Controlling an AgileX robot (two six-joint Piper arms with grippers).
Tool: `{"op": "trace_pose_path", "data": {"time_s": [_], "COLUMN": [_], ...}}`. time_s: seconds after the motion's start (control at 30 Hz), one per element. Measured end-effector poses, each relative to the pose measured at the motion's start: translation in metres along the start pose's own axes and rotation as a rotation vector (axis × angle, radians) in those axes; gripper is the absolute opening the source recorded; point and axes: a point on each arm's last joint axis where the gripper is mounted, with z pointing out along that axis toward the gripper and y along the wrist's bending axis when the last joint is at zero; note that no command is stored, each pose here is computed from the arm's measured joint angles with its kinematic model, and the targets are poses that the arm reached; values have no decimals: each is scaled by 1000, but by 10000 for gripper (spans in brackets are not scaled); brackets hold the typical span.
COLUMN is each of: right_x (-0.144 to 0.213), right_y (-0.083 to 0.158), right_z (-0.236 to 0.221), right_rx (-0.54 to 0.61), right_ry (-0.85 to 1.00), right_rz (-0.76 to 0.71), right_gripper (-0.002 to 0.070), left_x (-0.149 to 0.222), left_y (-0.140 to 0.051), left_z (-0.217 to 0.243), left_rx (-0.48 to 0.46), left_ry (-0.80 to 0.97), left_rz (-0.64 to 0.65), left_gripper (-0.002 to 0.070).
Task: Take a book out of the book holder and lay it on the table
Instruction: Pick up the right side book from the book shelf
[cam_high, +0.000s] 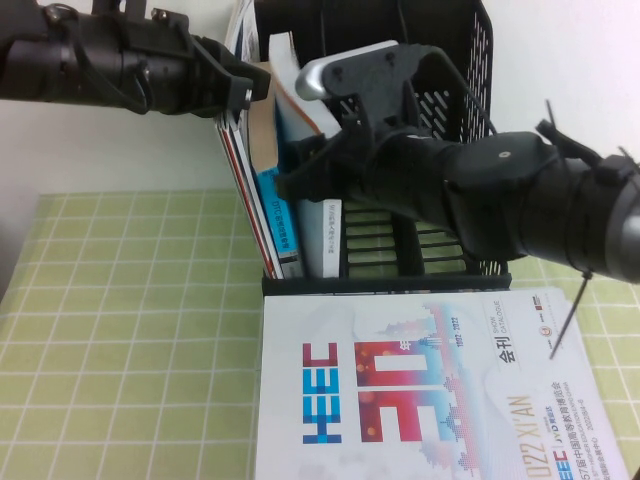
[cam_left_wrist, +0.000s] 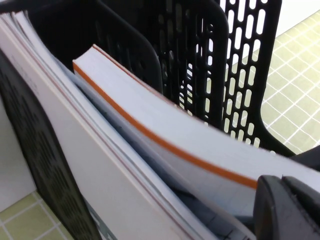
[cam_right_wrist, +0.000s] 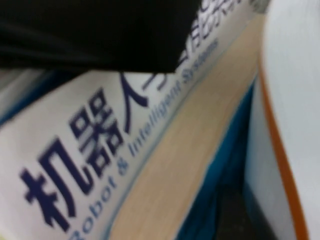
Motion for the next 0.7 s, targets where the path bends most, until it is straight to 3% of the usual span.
{"op": "trace_pose_path", "data": {"time_s": [0.13, 0.27, 0.47, 0.7], "right_x": [-3, -8, -21, -82], "right_y": [2, 2, 3, 2], "right_z": [6, 3, -15, -88], "right_rx": [-14, -10, -21, -15], "right_ry": [-9, -22, -57, -260], "right_rz": [-18, -76, -109, -138], "right_gripper": [317, 159, 163, 163], "left_x": [0, 0, 0, -6], "left_y": [0, 0, -1, -11], "left_z": [0, 0, 0, -13], "left_rx": [0, 4, 18, 40], "left_ry": [1, -2, -6, -14], "left_rz": [-1, -3, -16, 8], "left_gripper": [-3, -3, -3, -3]}}
